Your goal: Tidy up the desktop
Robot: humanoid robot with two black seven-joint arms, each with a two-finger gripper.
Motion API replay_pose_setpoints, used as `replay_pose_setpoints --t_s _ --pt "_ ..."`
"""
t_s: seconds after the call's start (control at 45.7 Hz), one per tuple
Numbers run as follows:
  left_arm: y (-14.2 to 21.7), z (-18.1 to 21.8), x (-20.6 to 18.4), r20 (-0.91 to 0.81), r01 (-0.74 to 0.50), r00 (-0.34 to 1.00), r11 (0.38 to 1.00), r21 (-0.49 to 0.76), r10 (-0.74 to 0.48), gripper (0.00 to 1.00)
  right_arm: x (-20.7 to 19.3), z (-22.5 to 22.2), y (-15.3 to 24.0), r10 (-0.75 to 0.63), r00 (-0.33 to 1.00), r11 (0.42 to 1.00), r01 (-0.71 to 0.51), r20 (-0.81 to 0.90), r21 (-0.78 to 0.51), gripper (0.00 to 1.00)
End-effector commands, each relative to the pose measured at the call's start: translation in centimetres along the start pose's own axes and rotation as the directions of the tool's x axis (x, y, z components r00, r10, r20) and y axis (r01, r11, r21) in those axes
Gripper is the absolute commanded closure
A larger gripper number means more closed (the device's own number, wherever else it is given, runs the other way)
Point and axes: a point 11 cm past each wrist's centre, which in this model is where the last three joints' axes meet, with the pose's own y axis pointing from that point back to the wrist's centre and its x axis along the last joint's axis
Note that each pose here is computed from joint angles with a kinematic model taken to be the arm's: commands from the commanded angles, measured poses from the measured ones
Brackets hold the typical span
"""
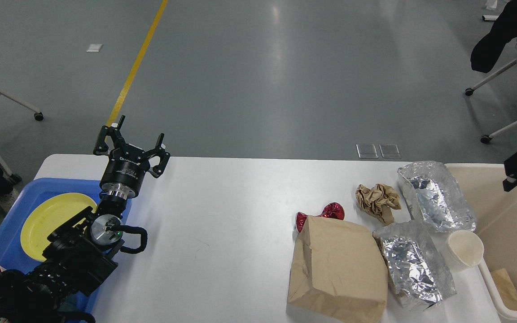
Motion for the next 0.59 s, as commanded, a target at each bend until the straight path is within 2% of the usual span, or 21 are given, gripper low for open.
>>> replay_pose_setpoints --t_s 0.0,0.284,0.569 --pt "0.0 0.0 0.0 0.000 0.000 1.000 1.000 0.000 0.000 0.04 -0.8 -0.2 -2.5 -0.032 0.999 0.997 0.031 0.022 0.068 0.00" --pt "0.0 0.0 0.0 0.000 0.000 1.000 1.000 0.000 0.000 0.03 -3.1 -0.8 -10.6 -0.079 0.997 0.984 0.074 0.025 0.160 0.00" --pt "0.0 0.0 0.0 0.000 0.000 1.000 1.000 0.000 0.000 0.03 -3.0 1.8 -13.0 -0.033 0.998 0.993 0.026 0.060 0.119 0.00"
